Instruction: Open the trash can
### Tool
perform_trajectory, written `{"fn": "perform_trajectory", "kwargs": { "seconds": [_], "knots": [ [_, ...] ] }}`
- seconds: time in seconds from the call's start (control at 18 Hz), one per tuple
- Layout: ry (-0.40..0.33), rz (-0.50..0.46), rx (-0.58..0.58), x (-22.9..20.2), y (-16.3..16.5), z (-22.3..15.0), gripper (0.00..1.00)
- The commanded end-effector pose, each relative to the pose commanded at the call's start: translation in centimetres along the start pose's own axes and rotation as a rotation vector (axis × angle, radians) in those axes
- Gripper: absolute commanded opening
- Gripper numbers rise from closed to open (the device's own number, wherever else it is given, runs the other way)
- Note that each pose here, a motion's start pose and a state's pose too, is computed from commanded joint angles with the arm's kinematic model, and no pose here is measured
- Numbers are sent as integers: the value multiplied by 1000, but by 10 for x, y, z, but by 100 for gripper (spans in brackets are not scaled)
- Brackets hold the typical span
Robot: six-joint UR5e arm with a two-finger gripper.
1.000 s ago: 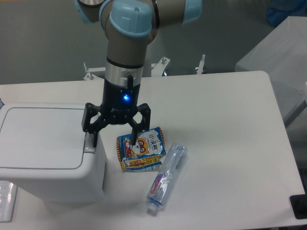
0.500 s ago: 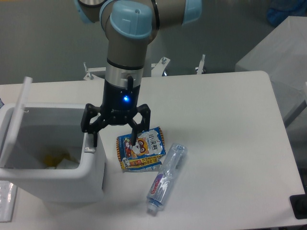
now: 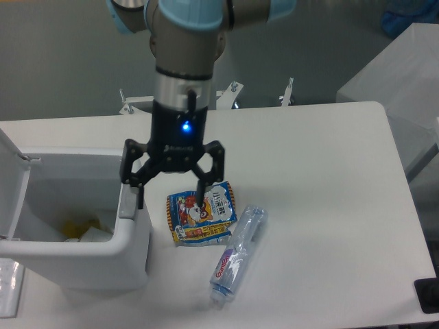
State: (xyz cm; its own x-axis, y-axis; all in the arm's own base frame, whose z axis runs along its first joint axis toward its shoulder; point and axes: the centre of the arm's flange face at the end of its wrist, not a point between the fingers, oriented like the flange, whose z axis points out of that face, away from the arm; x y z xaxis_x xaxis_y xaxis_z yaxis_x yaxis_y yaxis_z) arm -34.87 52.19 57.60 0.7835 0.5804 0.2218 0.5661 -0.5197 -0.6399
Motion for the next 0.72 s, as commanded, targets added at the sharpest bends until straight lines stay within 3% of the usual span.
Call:
{"fn": "perform_trajectory", "kwargs": {
  "seconds": [0.33,0.72],
  "knots": [
    [-196,177,13,-67,-16,-29,100],
    [-250,285,-42,-126,-13,-36,100]
  ]
}}
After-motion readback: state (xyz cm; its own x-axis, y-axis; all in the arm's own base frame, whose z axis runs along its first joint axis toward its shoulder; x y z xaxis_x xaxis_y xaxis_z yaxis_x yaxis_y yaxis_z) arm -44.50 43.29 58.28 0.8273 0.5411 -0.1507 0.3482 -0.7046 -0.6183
